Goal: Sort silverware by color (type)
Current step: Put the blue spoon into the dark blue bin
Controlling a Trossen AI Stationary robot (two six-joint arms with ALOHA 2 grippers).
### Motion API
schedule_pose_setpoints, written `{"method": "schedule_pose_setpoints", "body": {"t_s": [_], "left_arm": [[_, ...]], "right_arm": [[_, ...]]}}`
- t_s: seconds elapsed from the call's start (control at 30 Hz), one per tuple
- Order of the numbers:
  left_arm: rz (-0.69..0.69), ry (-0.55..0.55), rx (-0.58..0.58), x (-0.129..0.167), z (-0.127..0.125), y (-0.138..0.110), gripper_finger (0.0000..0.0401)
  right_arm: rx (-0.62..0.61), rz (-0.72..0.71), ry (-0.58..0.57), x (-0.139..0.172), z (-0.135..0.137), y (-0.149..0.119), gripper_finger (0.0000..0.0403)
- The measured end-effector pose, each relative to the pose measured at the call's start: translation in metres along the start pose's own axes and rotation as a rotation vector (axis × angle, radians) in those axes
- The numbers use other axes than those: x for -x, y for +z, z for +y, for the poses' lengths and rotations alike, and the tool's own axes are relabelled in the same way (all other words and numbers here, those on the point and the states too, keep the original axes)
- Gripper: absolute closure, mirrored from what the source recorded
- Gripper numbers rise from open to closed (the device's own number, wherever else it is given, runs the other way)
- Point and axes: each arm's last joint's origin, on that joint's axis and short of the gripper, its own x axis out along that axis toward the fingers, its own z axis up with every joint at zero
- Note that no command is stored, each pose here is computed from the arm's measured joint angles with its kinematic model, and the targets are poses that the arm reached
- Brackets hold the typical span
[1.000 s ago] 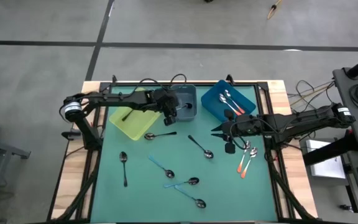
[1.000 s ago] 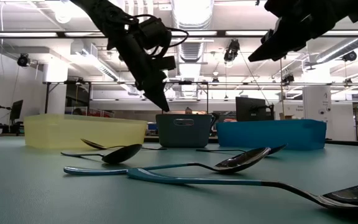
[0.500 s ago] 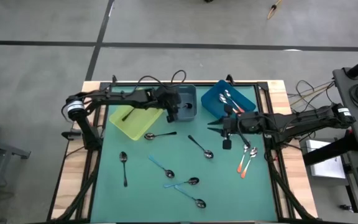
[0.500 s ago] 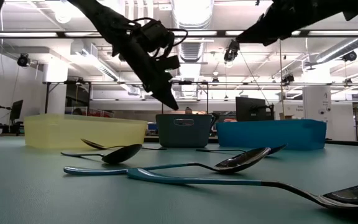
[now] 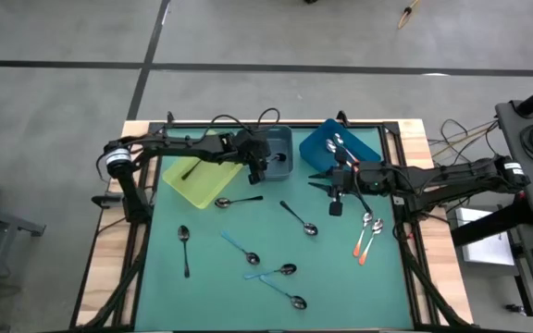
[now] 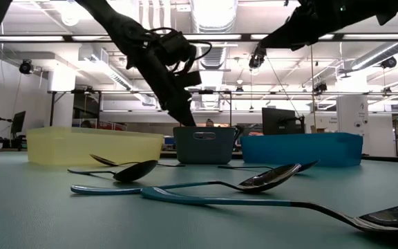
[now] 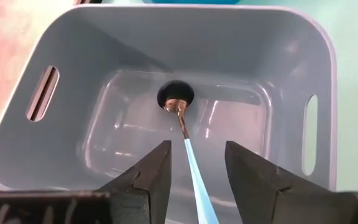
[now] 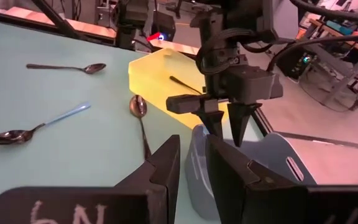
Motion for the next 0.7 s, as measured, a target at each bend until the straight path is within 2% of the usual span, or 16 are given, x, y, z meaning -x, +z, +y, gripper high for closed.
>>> {"method": "schedule_pose_setpoints", "body": {"t_s": [0.3, 0.7], "left_arm": [[0.021, -0.045, 0.026, -0.0001, -0.0015, -0.0028, 0.0269], [0.07, -0.039, 0.052, -0.0099, -0.0034, -0.0094, 0.0258]], "right_arm": [[-0.001, 0.001, 0.0, 0.0, -0.0001, -0.0001, 0.0335], [-0.005, 0.003, 0.001, 0.0, 0.0, -0.0004, 0.0335]]}}
